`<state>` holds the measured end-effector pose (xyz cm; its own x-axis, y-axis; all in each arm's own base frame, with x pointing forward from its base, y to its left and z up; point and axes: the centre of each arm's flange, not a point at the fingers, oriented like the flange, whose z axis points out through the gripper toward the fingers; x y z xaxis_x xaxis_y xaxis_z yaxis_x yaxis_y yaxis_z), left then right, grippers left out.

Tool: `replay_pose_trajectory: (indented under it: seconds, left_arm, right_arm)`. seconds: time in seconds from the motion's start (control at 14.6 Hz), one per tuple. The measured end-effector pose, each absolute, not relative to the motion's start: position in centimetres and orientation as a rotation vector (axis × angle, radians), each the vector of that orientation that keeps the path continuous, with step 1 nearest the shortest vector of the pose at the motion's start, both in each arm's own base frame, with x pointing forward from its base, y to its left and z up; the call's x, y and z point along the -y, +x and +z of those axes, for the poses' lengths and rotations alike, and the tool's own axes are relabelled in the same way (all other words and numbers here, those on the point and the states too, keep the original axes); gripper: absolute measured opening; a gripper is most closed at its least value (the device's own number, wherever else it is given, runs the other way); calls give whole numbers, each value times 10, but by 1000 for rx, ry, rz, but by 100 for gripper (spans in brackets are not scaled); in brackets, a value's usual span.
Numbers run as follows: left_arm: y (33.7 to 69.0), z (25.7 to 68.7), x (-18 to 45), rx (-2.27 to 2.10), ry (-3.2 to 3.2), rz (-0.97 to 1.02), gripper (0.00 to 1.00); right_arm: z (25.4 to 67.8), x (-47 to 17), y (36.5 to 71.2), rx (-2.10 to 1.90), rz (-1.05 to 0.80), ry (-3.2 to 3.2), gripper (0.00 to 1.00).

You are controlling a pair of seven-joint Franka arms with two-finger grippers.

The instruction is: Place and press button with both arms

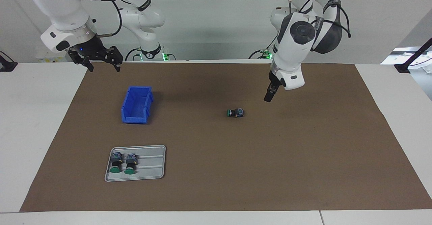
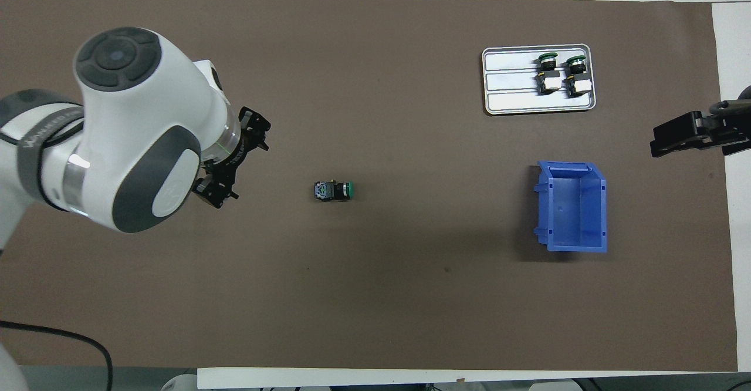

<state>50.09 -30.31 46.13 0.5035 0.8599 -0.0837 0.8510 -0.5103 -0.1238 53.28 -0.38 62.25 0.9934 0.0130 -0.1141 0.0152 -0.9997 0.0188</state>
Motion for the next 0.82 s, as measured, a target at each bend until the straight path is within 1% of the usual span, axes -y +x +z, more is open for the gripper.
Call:
replay_pose_trajectory:
  seconds: [0.27,0.62,0.82]
  left_arm:
    - [499,423,340,1746,-2529,231,100]
    - [477,376,391,1869,-2399,229,100]
    - [467,348,408,1913,-2351,225,98]
  right_arm:
    - [622,3,533,-46,-178,3118,99]
    - [621,4,533,-45,-181,3118,99]
    - [621,4,533,-50,-181,3119,99]
